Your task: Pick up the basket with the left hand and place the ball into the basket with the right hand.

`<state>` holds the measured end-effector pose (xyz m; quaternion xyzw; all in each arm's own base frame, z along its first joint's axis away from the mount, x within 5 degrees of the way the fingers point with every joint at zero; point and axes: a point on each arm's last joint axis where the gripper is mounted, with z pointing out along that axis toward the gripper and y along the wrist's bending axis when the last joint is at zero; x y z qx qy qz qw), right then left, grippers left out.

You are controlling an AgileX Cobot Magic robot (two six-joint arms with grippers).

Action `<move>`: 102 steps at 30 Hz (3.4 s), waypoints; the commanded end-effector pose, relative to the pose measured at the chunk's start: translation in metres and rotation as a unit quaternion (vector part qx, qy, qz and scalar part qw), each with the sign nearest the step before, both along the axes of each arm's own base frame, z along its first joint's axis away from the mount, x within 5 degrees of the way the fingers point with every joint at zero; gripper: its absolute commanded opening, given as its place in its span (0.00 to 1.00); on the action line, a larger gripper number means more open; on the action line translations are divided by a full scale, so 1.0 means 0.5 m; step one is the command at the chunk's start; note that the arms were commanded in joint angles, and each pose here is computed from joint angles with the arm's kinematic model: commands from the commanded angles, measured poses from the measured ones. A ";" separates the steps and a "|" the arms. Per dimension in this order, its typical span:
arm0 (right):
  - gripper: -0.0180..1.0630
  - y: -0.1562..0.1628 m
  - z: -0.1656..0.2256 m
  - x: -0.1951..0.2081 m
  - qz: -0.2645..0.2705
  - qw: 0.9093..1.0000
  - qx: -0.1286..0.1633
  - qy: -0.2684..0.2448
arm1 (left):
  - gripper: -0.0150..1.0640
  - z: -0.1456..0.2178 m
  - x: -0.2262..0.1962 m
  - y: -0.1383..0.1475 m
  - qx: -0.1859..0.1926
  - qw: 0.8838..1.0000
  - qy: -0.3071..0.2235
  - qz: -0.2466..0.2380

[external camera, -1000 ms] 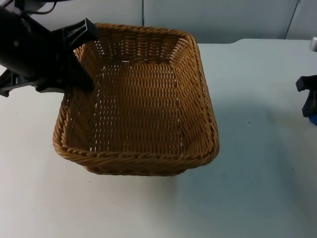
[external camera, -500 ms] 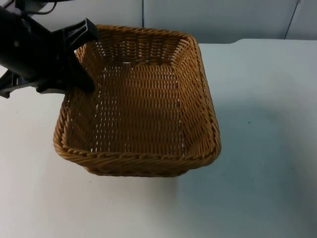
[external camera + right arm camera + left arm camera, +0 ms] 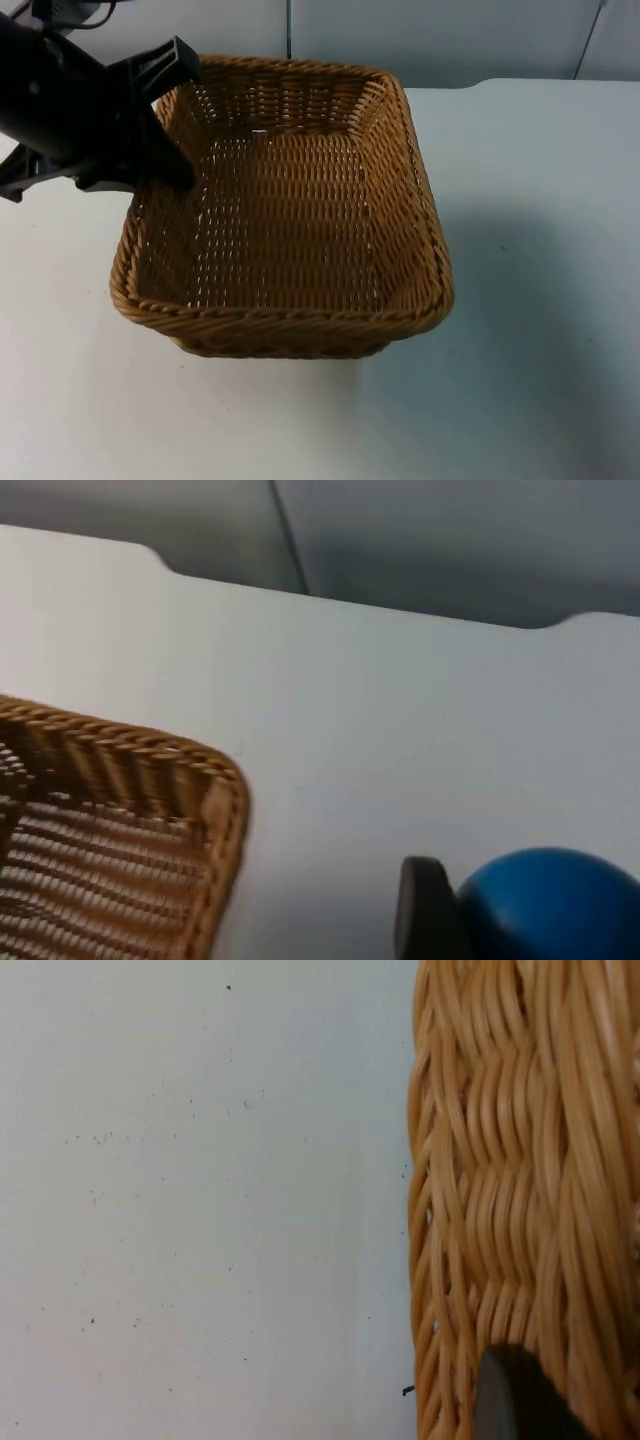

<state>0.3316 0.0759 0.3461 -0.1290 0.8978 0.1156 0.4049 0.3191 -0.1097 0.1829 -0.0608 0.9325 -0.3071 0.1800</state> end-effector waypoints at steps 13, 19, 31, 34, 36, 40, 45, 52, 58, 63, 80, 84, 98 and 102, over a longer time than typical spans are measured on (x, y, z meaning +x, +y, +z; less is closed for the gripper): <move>0.01 0.174 0.014 -0.061 0.135 0.990 0.013 -0.026 | 0.01 0.003 -0.002 -0.001 -0.014 1.000 0.009 0.003; 0.01 0.214 0.002 -0.074 0.167 0.986 0.008 -0.022 | 0.01 0.003 -0.002 -0.001 -0.014 1.000 0.009 0.004; 0.01 0.300 -0.118 -0.051 0.221 0.974 -0.033 0.040 | 0.01 0.004 -0.002 -0.002 -0.017 1.000 0.010 0.005; 0.01 0.314 -0.146 -0.044 0.227 0.972 -0.032 0.052 | 0.01 0.004 -0.003 -0.002 -0.018 1.000 0.011 0.005; 0.01 0.323 -0.175 -0.035 0.225 0.971 -0.033 0.067 | 0.01 0.004 -0.003 -0.002 -0.018 1.000 0.011 0.005; 0.01 0.337 -0.220 -0.022 0.233 0.968 -0.032 0.087 | 0.01 0.004 -0.003 -0.002 -0.017 1.000 0.010 0.004; 0.01 0.353 -0.268 -0.007 0.235 0.967 -0.019 0.098 | 0.01 0.004 -0.002 -0.002 -0.018 1.000 0.010 0.004; 0.01 0.361 -0.338 0.006 0.232 0.964 -0.032 0.128 | 0.01 0.004 -0.002 -0.002 -0.018 1.000 0.010 0.004; 0.01 0.363 -0.354 0.010 0.233 0.963 -0.037 0.127 | 0.01 0.004 -0.002 -0.002 -0.017 1.000 0.010 0.005; 0.01 0.363 -0.353 0.013 0.231 0.965 -0.037 0.120 | 0.01 0.004 -0.002 -0.002 -0.018 1.000 0.010 0.006; 0.54 0.363 -0.340 0.014 0.231 0.966 -0.036 0.107 | 0.01 0.004 -0.001 -0.001 -0.017 1.000 0.008 0.008; 0.64 0.361 -0.318 0.011 0.232 0.967 -0.031 0.096 | 0.01 0.004 -0.001 -0.001 -0.017 1.000 0.008 0.008; 0.72 0.334 -0.168 -0.034 0.262 0.964 -0.025 0.033 | 0.01 0.003 0.002 0.001 -0.012 1.000 0.003 0.016; 0.72 0.317 -0.106 -0.058 0.265 0.964 -0.022 0.001 | 0.01 -0.003 0.008 0.004 -0.007 1.000 -0.001 0.027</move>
